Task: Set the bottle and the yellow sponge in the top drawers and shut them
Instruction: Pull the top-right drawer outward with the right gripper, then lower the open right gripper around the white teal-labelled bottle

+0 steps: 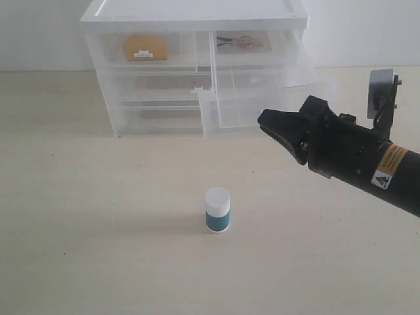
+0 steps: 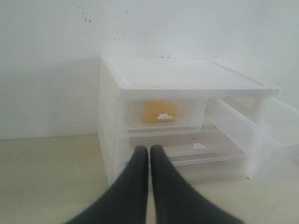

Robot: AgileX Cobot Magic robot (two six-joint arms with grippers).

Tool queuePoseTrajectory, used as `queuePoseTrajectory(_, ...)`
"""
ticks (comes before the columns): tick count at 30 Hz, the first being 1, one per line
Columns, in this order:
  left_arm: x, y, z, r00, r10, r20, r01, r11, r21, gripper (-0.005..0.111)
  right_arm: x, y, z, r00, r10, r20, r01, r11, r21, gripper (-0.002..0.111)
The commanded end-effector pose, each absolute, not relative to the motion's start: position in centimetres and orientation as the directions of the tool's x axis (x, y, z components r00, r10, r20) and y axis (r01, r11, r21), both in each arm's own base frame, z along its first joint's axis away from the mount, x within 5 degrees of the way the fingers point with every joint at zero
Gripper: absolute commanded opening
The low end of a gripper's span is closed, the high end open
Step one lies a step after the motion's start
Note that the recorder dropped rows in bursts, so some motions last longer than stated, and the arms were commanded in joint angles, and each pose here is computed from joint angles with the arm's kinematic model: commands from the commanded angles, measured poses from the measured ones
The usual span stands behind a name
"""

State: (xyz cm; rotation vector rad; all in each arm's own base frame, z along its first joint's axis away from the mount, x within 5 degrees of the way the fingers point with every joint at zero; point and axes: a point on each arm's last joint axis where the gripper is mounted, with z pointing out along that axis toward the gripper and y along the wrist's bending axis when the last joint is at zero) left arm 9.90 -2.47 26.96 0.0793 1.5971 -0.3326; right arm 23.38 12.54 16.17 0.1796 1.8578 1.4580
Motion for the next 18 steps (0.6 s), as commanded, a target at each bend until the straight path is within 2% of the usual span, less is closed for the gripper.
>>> queuePoseTrajectory(1, 9.8, -2.4, 26.9, -0.061, -0.151, -0.987, 0.25, 0.955, -0.162, 0.004, 22.6, 12.8, 15.6, -0.735, 0.414, -0.537, -0.372, 0.416, 0.83, 0.027)
queuePoseTrajectory(3, 9.8, -2.4, 26.9, -0.061, -0.151, -0.987, 0.25, 0.955, -0.162, 0.004, 22.3, 13.0, 15.5, -0.739, 0.364, -0.567, -0.415, 0.417, 0.809, 0.047)
queuePoseTrajectory(6, 9.8, -2.4, 26.9, -0.061, -0.151, -0.987, 0.25, 0.955, -0.162, 0.004, 21.1, 13.7, 15.7, -0.704, 0.212, -0.678, -0.586, 0.367, 0.723, 0.074)
queuePoseTrajectory(9, 9.8, -2.4, 26.9, -0.061, -0.151, -0.987, 0.25, 0.955, -0.162, 0.004, 19.8, 14.1, 15.3, -0.644, 0.029, -0.764, -0.723, 0.304, 0.62, 0.089)
queuePoseTrajectory(12, 9.8, -2.4, 26.9, -0.061, -0.151, -0.987, 0.25, 0.955, -0.162, 0.004, 19.1, 14.1, 15.0, -0.546, -0.087, -0.833, -0.818, 0.269, 0.508, 0.094)
queuePoseTrajectory(16, 9.8, -2.4, 26.9, -0.061, -0.151, -0.987, 0.25, 0.955, -0.162, 0.004, 20.7, 14.2, 13.8, -0.514, -0.248, -0.821, -0.823, 0.414, 0.39, 0.094)
queuePoseTrajectory(18, 9.8, -2.4, 26.9, -0.061, -0.151, -0.987, 0.25, 0.955, -0.162, 0.004, 21.0, 15.0, 13.4, -0.492, -0.339, -0.802, -0.836, 0.441, 0.326, 0.094)
